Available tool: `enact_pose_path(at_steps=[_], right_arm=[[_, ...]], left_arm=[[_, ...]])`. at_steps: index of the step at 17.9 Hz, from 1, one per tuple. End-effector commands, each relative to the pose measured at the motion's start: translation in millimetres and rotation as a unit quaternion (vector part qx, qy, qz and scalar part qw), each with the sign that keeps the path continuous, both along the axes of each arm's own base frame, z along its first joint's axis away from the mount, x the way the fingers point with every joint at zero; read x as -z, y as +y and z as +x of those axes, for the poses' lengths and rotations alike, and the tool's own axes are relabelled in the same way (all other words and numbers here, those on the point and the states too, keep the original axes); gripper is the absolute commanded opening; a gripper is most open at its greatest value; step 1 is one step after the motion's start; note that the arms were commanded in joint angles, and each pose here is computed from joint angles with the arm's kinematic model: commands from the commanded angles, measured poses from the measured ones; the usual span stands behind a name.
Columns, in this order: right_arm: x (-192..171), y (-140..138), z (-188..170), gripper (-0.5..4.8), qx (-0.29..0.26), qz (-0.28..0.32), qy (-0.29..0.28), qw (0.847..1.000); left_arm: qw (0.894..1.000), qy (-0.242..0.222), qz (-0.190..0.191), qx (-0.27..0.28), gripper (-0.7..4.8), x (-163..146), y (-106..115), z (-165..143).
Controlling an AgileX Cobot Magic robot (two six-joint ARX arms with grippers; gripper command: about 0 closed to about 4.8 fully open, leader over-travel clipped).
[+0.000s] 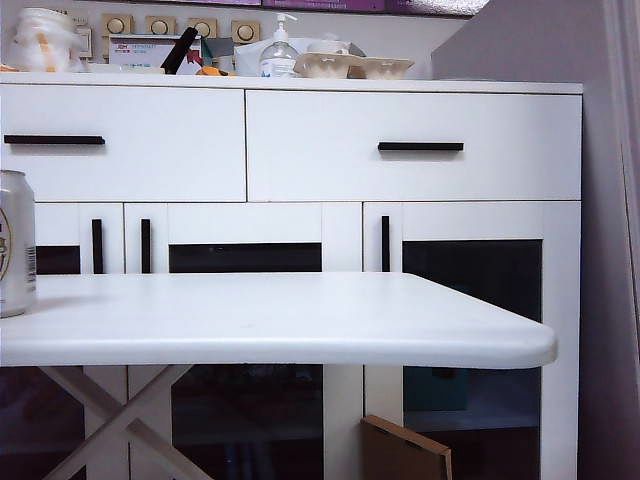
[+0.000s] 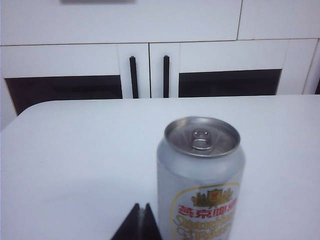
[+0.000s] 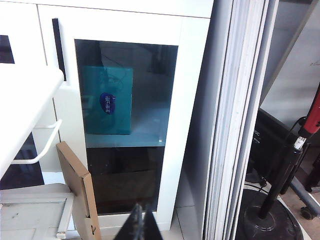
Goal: Pick up a can of beer from the white table, open the left drawer, place the beer inside the drawer, and finally close the drawer.
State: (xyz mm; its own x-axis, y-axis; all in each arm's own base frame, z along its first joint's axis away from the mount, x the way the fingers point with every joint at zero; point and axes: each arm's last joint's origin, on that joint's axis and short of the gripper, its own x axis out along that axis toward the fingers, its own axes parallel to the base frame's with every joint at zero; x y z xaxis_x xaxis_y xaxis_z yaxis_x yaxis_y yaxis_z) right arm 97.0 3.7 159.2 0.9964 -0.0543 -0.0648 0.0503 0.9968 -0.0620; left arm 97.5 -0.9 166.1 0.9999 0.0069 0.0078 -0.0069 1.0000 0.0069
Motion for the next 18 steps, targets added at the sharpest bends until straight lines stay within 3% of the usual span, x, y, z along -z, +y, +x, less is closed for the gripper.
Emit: enact_pose_path(at_steps=[1,5,6,7,9,13,18], right_arm=[[-1,0,0,-0.05,0.0,0.007,-0.008,1.0],[-4,0,0,-0.05,-0.002,0.021,-0.02,1.0],[-10,0,-1,-0.05,-0.002,0.056,-0.03,0.998],[-24,0,-4,-0.05,0.0,0.099,-0.051,0.994],[-51,-1,-12,-0.05,-0.004,0.111,-0.085,0.99],[-127,-2,-37,-0.05,-0.021,0.113,-0.119,0.986],[-207,4,-31,-0.05,-0.111,0.108,-0.113,0.981]], left_arm=[[1.0,-0.006,0.0,0.001,-0.06,-2,0,0],[1.0,-0.007,0.0,0.001,-0.06,-2,0,0],[1.0,-0.01,-0.002,0.0,-0.06,-4,0,-1],[1.0,-0.025,-0.013,-0.001,-0.06,-15,0,-3],[0.997,-0.039,-0.057,-0.018,-0.06,-34,1,-8],[0.997,-0.028,-0.062,-0.046,-0.06,-90,3,-22],[0.997,-0.009,-0.06,-0.038,-0.06,-157,2,-10]])
